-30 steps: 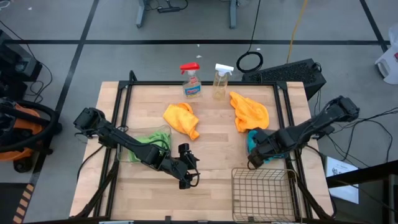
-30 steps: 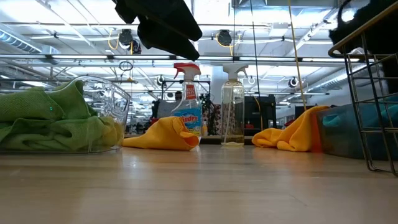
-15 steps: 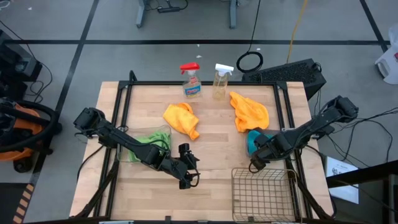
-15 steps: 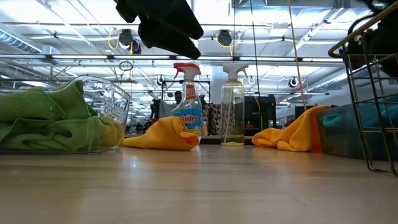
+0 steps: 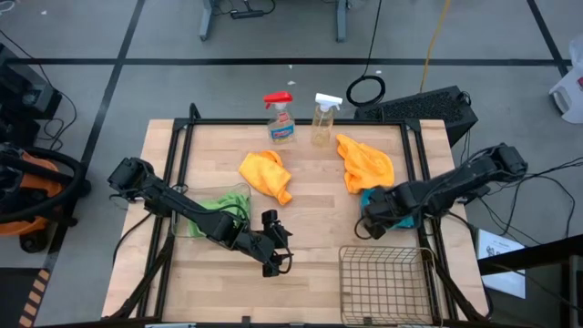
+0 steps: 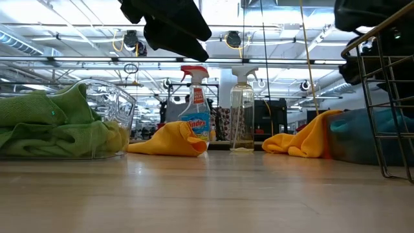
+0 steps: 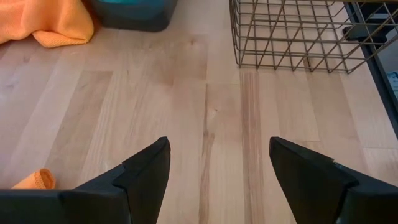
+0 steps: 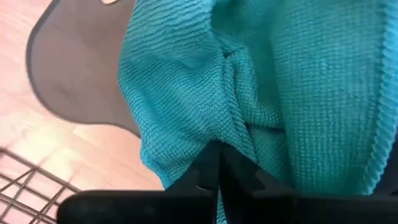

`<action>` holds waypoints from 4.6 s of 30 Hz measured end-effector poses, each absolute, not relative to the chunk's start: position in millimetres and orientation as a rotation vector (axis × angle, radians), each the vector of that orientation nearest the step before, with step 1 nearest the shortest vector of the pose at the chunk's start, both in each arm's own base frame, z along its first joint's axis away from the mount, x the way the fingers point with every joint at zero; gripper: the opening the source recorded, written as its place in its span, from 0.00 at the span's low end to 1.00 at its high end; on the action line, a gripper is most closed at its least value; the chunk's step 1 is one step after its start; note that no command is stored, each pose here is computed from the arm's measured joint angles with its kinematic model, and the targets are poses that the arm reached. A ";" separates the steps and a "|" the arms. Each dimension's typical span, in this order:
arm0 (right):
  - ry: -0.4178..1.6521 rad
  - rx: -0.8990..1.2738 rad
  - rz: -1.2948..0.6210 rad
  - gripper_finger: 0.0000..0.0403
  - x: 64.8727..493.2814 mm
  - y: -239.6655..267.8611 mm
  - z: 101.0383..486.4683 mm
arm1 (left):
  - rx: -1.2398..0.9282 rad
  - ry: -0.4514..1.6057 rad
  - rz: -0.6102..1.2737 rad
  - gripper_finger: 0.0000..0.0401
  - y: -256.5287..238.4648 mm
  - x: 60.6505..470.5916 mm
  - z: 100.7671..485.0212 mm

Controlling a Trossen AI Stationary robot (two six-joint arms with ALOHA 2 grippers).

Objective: Sort microfiber towel by color & place in baskets
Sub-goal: Put the blue microfiber cloth into the black bin, then put the right yellow microfiber cloth into the metal wire basket

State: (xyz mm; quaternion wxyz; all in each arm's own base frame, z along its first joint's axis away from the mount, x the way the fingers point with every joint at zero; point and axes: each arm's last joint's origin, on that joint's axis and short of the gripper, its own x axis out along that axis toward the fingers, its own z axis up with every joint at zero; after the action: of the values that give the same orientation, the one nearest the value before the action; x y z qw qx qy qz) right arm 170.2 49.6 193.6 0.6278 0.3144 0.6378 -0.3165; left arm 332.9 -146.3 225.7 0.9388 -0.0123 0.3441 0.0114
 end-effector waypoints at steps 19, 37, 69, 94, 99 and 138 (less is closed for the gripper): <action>1.535 0.842 -0.535 0.00 175.6 36.1 201.3 | -0.032 0.709 0.011 0.69 -146.7 332.7 225.4; 1.449 0.689 -0.818 0.00 169.2 22.7 236.2 | -0.028 0.709 0.007 0.69 -146.7 332.7 225.4; 1.104 0.615 -0.893 0.01 201.5 -6.2 285.4 | -0.021 0.701 0.037 0.69 -143.7 333.9 225.6; 1.480 0.569 -0.921 0.70 264.3 -96.0 184.3 | -0.013 0.713 0.067 0.69 -139.3 334.2 224.1; 1.562 0.555 -0.919 0.60 267.9 -97.4 167.1 | -0.014 0.714 0.069 0.69 -139.3 334.1 224.0; 0.917 0.495 -0.591 0.00 197.3 45.4 404.7 | 0.083 0.621 0.324 0.69 -119.1 340.8 227.8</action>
State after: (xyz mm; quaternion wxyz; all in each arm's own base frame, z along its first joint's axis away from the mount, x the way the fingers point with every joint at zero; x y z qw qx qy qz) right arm 197.3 45.4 404.7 0.8258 0.2329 0.4316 -0.2783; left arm 340.8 -119.1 227.8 0.9384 0.0406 0.3043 0.1586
